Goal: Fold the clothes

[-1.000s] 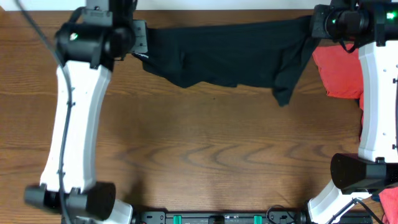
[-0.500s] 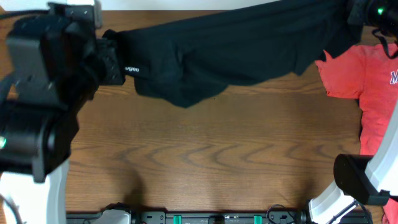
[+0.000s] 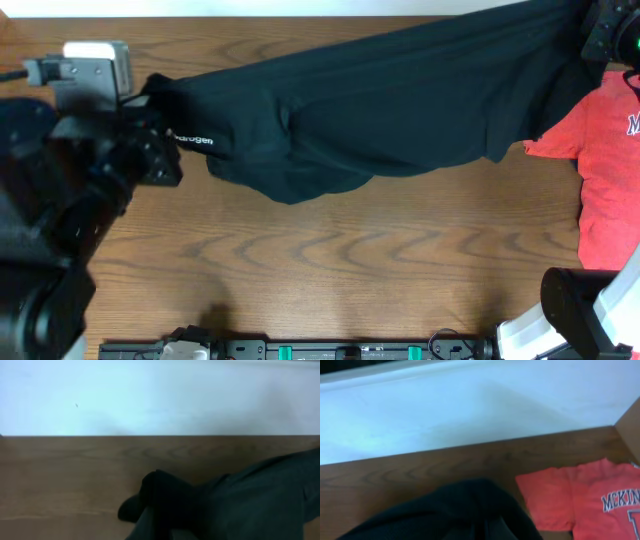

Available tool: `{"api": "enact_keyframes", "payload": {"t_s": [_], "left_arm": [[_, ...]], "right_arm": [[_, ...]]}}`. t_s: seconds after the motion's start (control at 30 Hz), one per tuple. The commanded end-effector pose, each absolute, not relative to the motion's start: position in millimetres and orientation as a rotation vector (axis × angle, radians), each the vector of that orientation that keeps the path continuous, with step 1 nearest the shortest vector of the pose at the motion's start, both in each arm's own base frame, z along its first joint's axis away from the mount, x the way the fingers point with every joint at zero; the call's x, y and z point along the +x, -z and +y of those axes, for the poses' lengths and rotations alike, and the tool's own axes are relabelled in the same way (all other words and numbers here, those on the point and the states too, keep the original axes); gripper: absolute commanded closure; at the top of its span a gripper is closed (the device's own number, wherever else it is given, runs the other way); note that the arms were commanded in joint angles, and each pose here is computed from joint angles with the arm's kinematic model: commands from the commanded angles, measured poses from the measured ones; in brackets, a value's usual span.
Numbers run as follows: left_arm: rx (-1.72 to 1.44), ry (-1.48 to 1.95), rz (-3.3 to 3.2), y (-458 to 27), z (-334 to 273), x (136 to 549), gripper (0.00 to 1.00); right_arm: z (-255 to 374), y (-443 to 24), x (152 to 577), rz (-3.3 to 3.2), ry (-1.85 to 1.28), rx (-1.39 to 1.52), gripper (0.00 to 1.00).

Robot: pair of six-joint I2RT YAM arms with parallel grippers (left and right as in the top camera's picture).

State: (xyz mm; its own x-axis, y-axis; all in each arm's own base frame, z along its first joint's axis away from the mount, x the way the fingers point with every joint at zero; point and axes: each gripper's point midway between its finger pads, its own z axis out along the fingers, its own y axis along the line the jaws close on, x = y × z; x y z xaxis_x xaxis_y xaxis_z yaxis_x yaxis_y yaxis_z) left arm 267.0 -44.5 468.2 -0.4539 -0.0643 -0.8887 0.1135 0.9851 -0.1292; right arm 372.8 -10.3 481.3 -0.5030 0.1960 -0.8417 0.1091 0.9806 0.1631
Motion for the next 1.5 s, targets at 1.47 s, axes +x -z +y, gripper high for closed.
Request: {"api": "enact_keyframes", "payload": {"t_s": [1.47], "left_arm": [[0.0, 0.096, 2.235, -422.9, -30.3, 194.5, 0.94]], "right_arm": [[-23.7, -451.3, 288.2, 2.224, 0.017, 0.512, 0.99]]}}
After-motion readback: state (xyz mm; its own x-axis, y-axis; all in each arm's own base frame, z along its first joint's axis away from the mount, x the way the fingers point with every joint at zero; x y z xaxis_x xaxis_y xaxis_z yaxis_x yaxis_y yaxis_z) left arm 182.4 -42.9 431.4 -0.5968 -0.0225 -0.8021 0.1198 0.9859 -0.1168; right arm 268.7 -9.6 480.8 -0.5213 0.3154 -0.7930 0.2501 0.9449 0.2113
